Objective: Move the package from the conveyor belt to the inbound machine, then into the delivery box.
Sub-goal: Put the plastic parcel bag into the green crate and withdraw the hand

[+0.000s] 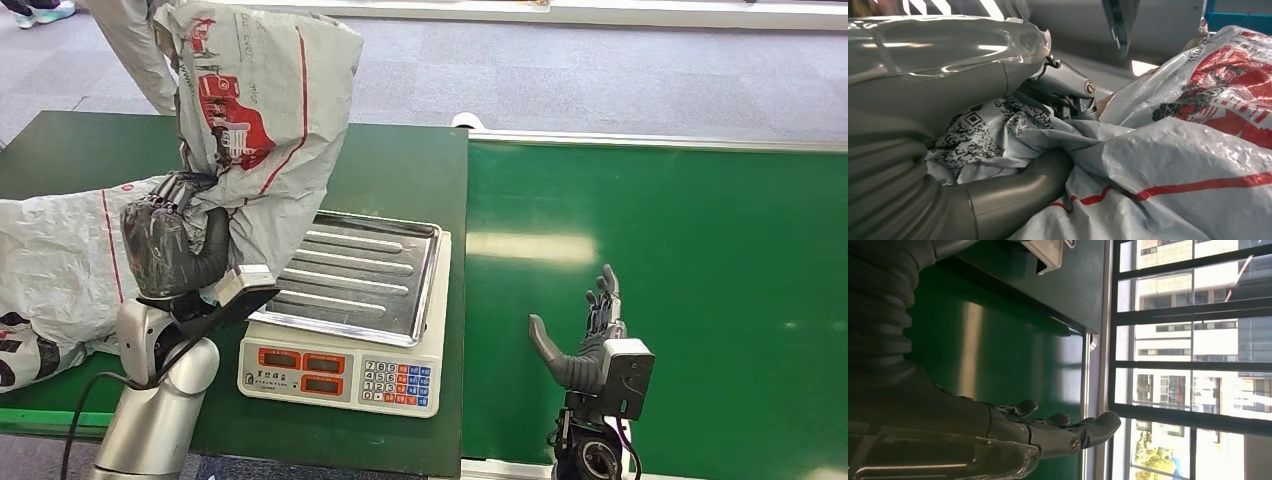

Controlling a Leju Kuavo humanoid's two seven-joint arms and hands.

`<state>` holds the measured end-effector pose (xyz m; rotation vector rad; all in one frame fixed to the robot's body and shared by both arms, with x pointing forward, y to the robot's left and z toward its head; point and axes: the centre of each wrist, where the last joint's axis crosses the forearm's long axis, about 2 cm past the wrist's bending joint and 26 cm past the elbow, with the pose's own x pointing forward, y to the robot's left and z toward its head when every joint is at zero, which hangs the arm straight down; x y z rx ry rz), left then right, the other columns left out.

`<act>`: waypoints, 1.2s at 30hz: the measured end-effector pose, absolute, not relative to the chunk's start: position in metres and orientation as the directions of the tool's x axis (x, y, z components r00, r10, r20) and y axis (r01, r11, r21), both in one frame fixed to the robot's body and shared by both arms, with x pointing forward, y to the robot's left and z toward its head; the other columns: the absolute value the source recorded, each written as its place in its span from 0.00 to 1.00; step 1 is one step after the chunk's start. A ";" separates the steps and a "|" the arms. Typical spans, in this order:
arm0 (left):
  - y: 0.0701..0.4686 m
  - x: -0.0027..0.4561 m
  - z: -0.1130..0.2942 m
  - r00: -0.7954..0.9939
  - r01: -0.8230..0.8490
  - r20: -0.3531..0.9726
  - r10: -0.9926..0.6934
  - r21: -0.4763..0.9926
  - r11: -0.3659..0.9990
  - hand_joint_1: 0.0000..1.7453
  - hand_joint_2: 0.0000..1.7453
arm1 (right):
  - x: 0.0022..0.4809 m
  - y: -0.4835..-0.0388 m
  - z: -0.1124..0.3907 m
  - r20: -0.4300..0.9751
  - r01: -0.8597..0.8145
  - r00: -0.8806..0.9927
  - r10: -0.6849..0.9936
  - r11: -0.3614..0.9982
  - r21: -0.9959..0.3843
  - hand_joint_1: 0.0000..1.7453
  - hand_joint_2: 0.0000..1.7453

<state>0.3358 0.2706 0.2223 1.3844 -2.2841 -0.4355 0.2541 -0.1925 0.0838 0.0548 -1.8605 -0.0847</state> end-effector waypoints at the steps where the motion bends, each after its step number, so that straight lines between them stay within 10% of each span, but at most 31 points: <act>1: 0.279 0.337 0.219 -0.359 -0.770 0.188 -0.914 0.493 0.404 1.00 1.00 | 0.254 -0.193 0.084 0.954 0.010 -0.287 -0.081 0.996 0.087 0.00 1.00; 36: 0.437 0.259 0.143 0.471 -0.630 0.151 -0.869 0.747 -0.212 1.00 1.00 | 0.250 -0.198 0.080 0.965 0.021 -0.253 -0.067 0.997 0.075 0.00 1.00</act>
